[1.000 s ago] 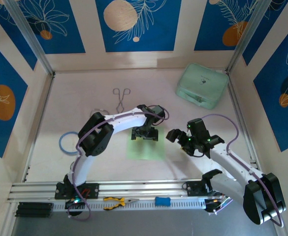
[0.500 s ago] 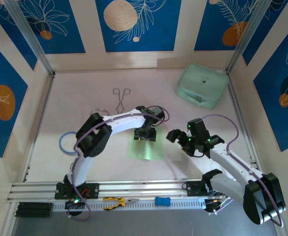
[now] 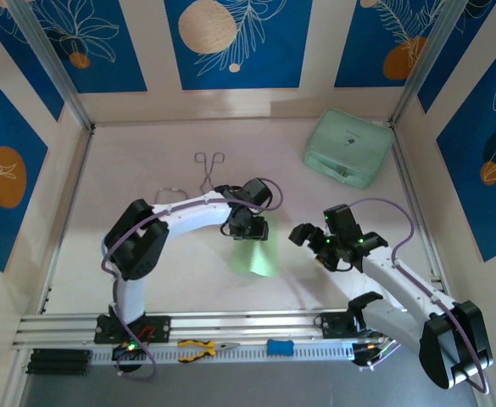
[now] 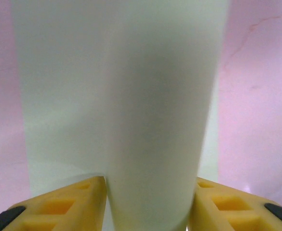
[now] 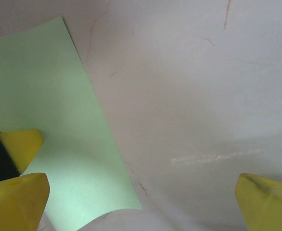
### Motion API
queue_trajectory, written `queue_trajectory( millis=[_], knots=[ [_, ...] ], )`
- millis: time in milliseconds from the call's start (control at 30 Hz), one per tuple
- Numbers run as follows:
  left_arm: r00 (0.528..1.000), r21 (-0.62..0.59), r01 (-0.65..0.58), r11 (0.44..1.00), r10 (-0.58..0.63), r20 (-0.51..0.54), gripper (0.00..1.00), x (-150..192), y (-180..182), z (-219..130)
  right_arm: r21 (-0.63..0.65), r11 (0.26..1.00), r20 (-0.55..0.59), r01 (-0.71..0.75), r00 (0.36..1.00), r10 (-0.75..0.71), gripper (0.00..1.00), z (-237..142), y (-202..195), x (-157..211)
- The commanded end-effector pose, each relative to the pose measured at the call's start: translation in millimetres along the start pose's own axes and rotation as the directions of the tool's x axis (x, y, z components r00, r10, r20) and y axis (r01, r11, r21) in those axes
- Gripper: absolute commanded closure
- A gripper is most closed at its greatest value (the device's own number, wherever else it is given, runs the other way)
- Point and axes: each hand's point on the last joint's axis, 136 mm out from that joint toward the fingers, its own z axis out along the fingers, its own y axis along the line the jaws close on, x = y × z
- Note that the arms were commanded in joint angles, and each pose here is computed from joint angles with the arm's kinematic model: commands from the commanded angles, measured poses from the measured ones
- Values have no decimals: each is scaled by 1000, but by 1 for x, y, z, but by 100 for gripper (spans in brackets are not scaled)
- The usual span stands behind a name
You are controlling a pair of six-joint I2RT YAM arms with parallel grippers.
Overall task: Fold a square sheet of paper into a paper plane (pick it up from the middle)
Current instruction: First fold the square sheet of paper in half at the center of the table.
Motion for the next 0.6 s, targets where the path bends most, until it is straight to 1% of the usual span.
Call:
queue_trajectory(
  millis=[0,33,100,167,267,367,500,567],
  knots=[
    [1000,230,-8,973,3,23,55,-9,-28,-22,7,1000,50,7,999,-7,1,-9,4,-9],
    [1000,289,-7,957,1,21,55,-10,-34,-25,-1,1000,62,14,998,-14,1,-10,5,-11],
    [1000,418,-5,908,-7,26,57,-13,-46,-36,-38,999,91,39,995,-36,1,-12,11,-15],
    [1000,508,-1,861,-16,27,57,-16,-51,-44,-76,994,126,79,990,-69,1,-17,19,-19],
    [999,606,9,795,-27,20,57,-19,-53,-54,-160,978,143,135,983,-113,1,-26,32,-18],
    [998,675,30,737,-56,16,57,-23,-52,-60,-187,979,120,83,991,-61,1,-29,29,-18],
    [993,758,78,648,-118,-2,57,-30,-50,-62,-250,964,57,87,996,-75,1,-26,36,-12],
    [990,747,103,657,-139,-14,58,-29,-42,-51,-285,954,38,98,995,-92,1,-24,43,-10]
  ],
)
